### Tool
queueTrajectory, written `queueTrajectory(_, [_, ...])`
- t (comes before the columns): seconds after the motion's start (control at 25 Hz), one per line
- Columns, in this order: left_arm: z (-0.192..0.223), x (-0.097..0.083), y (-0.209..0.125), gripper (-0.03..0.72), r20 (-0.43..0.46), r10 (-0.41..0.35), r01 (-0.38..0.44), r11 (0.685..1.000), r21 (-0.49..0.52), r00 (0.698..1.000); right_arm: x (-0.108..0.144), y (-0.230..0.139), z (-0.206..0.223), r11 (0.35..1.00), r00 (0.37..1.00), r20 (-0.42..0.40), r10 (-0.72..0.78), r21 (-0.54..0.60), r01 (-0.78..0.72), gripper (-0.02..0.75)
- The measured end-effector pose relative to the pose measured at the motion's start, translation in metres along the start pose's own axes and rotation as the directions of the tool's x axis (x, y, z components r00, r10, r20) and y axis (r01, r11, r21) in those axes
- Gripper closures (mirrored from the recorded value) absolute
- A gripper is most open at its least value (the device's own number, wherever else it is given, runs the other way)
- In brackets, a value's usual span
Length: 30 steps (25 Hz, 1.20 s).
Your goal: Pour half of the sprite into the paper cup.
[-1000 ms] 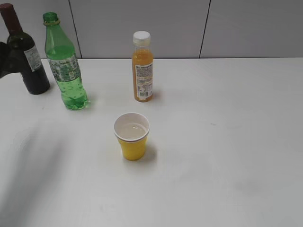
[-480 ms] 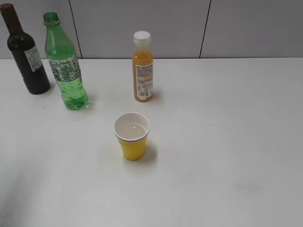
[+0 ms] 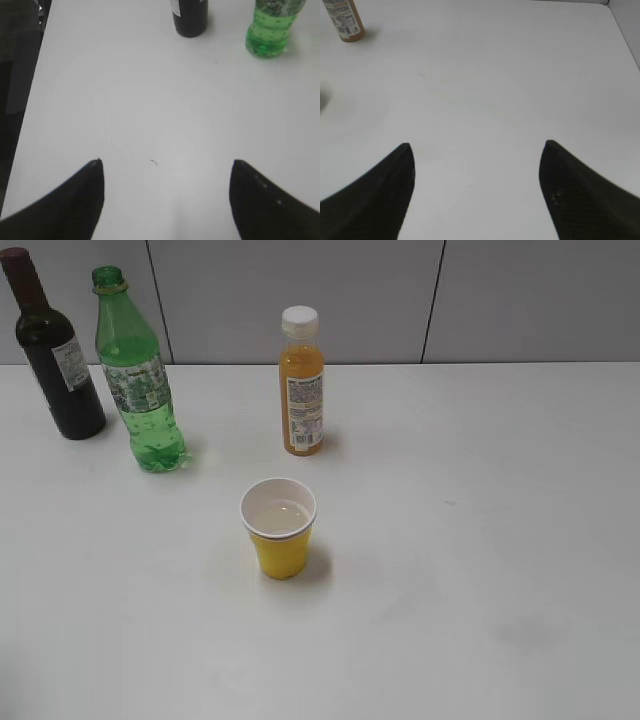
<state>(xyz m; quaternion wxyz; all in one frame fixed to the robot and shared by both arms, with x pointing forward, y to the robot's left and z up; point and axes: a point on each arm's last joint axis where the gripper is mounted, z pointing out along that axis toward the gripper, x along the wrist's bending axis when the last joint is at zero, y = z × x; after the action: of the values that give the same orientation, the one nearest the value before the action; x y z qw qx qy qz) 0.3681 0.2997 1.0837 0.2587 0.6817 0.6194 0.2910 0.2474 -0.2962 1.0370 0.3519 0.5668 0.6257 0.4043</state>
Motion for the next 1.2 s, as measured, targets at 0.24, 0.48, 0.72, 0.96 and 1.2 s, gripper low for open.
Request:
queueTrajectory(0.24, [-0.023, -0.005, -0.029, 0.098, 0.043, 0.026, -0.025, 1.0, -0.01, 0.999, 0.0, 0.0, 0.0, 1.0, 1.0, 0.0, 0.0, 0.0, 0.0, 0.155])
queueTrajectory(0.48, [-0.034, -0.01, -0.054, 0.098, 0.08, 0.004, 0.0, 0.998, -0.055, 0.997, 0.0, 0.0, 0.0, 1.0, 1.0, 0.0, 0.0, 0.0, 0.0, 0.155])
queueTrajectory(0.72, [-0.046, -0.014, -0.069, 0.098, 0.106, -0.007, 0.022, 0.99, -0.137, 0.994, 0.0, 0.0, 0.0, 1.0, 1.0, 0.0, 0.0, 0.0, 0.0, 0.155])
queueTrajectory(0.96, [-0.055, -0.017, -0.087, 0.098, 0.112, -0.001, 0.019, 0.987, -0.16, 0.994, 0.0, 0.0, 0.0, 1.0, 1.0, 0.0, 0.0, 0.0, 0.0, 0.155])
queueTrajectory(1.2, [-0.066, -0.018, -0.101, 0.098, 0.11, 0.008, 0.018, 0.972, -0.235, 0.994, 0.0, 0.0, 0.0, 1.0, 1.0, 0.0, 0.0, 0.0, 0.0, 0.155])
